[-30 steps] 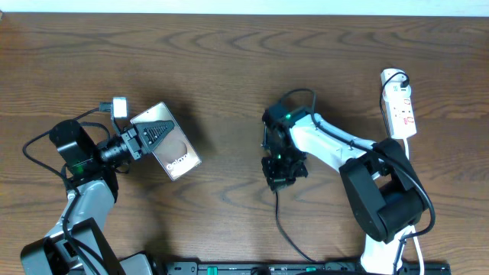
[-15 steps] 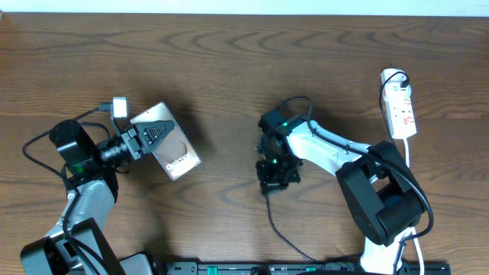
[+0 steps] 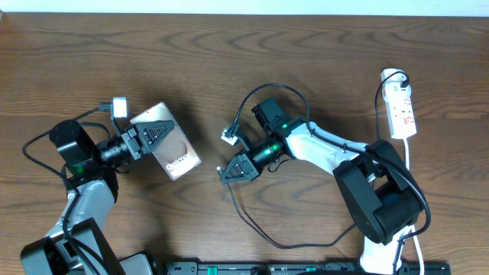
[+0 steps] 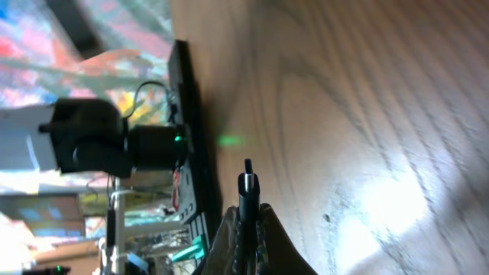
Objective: Plug charger to phone and switch on socket
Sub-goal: 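Align the plug with the phone's bottom port beside the left gripper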
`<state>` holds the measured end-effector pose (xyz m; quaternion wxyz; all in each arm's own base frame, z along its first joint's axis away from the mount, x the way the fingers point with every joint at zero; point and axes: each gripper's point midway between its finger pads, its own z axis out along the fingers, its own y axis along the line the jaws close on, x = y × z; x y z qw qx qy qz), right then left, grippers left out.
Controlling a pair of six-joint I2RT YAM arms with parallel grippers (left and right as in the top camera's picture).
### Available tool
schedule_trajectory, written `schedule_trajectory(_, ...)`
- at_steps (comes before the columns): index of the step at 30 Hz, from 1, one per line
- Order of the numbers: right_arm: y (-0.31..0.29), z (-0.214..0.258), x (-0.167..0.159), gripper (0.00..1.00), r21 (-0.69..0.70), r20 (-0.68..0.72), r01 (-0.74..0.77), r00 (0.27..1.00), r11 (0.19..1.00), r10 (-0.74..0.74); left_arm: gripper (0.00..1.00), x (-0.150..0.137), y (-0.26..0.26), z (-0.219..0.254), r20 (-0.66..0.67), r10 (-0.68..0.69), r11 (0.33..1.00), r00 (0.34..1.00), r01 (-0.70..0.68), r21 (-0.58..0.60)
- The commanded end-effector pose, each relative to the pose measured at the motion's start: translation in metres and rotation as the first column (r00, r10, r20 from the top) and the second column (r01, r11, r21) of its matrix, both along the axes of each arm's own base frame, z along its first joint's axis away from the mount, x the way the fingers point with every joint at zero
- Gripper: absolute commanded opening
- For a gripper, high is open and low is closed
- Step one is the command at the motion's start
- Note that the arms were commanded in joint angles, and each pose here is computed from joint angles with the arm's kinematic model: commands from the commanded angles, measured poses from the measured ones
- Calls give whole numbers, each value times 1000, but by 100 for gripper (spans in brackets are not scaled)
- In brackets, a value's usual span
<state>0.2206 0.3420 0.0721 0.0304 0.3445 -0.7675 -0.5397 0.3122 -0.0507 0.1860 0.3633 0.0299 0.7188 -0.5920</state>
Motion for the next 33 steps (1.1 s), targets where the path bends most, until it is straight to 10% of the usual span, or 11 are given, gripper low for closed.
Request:
schedule_trajectory(1,7,10,-15,1,105,38,-86,996,991,83,8,-4,-1,3,29,-26,1000,999,26,3)
schedule_trajectory(33,34,43,-31,1,402,137,-240,970,883,201,8,-5,-1,2,22,-26,1000,999,26,0)
